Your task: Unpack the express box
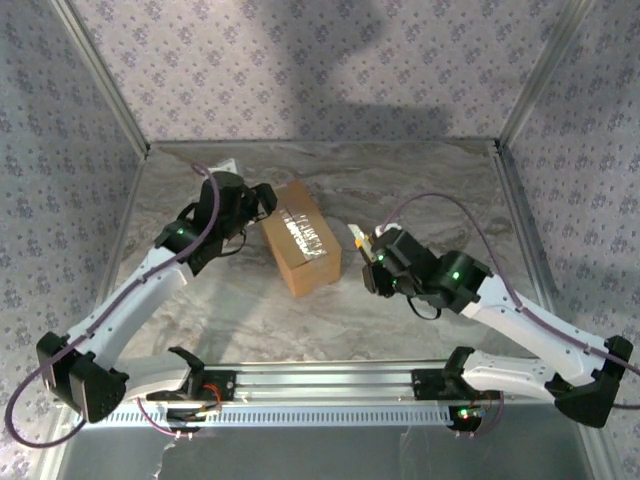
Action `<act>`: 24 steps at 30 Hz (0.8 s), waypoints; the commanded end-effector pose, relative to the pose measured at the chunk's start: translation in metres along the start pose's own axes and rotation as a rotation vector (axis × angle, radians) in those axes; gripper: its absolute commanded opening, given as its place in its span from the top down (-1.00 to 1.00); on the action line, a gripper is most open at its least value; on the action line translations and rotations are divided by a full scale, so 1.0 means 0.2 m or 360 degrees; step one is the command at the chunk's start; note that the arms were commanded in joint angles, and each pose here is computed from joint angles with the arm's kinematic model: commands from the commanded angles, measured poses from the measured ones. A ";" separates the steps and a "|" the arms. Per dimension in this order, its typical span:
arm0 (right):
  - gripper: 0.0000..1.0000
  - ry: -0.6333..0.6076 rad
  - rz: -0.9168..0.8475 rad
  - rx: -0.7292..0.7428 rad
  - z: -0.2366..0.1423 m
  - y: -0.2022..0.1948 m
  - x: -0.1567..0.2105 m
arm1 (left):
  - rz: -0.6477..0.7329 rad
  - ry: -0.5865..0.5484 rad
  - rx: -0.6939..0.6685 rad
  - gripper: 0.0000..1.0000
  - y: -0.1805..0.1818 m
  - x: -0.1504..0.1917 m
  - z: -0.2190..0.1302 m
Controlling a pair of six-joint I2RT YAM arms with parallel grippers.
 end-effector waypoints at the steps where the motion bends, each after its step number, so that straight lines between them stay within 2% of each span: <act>1: 1.00 -0.0083 0.0074 -0.0111 0.08 -0.03 -0.11 | -0.0029 0.0162 -0.0048 -0.09 0.11 0.10 0.04; 5: 1.00 -0.0177 0.0213 -0.0135 0.16 -0.12 -0.26 | -0.0111 0.0256 -0.0098 -0.07 0.17 0.14 0.10; 13: 1.00 -0.0273 0.0261 -0.0206 0.24 -0.16 -0.47 | -0.0186 0.0272 -0.0182 -0.07 0.23 0.20 0.18; 18: 1.00 -0.0250 0.0273 -0.0300 0.36 -0.11 -0.51 | -0.0196 0.0299 -0.0179 -0.06 0.23 0.18 0.24; 24: 1.00 -0.0236 0.0227 -0.0282 0.48 -0.01 -0.52 | -0.0182 0.0290 -0.0138 -0.05 0.21 0.15 0.30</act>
Point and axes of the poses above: each hand's point on the last joint's axis, 136 mm out from that joint toward the fingers, its own z axis out along the fingers, its own y axis along the line the jaws close on, x = y × z, the point moved 9 cm from there along -z, back along the fingers, and after that the axes turned 12 degrees about z, right-handed, at the moved point
